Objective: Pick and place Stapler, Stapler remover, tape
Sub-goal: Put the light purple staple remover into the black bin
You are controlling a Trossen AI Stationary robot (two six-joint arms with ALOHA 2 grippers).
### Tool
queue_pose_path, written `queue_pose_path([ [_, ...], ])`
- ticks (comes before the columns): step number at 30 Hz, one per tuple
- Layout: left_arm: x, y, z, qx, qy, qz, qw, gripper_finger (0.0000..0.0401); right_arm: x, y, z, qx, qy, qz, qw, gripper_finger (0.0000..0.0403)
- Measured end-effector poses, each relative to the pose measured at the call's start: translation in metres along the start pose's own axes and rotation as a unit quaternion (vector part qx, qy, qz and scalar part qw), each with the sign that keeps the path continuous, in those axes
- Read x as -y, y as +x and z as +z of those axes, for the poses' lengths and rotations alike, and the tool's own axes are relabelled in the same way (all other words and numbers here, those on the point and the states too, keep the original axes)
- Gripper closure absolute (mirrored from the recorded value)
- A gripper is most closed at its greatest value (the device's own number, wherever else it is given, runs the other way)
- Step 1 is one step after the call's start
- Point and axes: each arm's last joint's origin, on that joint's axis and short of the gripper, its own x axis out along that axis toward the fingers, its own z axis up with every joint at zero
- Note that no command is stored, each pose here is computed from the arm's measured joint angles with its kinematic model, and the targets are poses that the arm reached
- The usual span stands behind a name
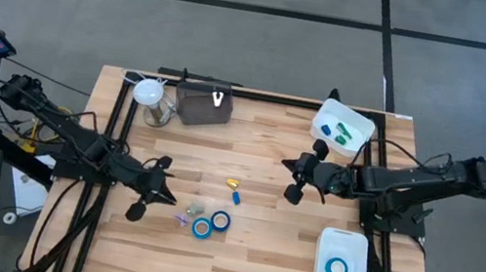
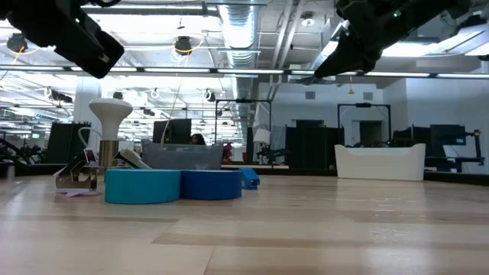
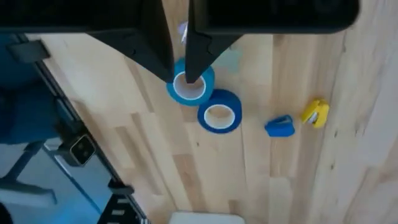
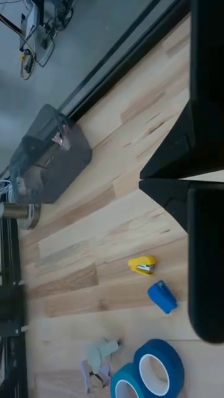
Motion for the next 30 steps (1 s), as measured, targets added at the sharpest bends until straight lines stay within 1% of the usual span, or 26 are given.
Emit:
queue_pose_path([
  [3,-0.001,0.008,-0.008,-0.045,0.006,0.007,0.999,0.0339,0.0,0.0,0.0,0.0,0.0,0.0,1.0,0.0402],
  [6,0.001,0.019,-0.015,-0.081,0.009,-0.004,0.997,0.0317,0.0,0.0,0.0,0.0,0.0,0.0,1.0,0.0402],
  [11,0.001,0.035,-0.026,-0.134,0.018,-0.004,0.991,0.03,0.0,0.0,0.0,0.001,0.001,0.001,1.0,0.0402],
  [15,0.001,0.042,-0.032,-0.159,0.042,-0.001,0.986,0.0292,0.0,0.0,0.0,0.001,0.017,0.001,1.0,0.0402],
  [22,-0.002,0.057,-0.044,-0.205,0.046,0.013,0.978,0.0263,-0.001,0.0,0.0,0.001,0.017,0.003,1.0,0.0402],
  [30,-0.002,0.072,-0.051,-0.211,0.049,0.025,0.976,0.0246,-0.001,0.0,0.0,0.0,0.017,0.003,1.0,0.0402],
])
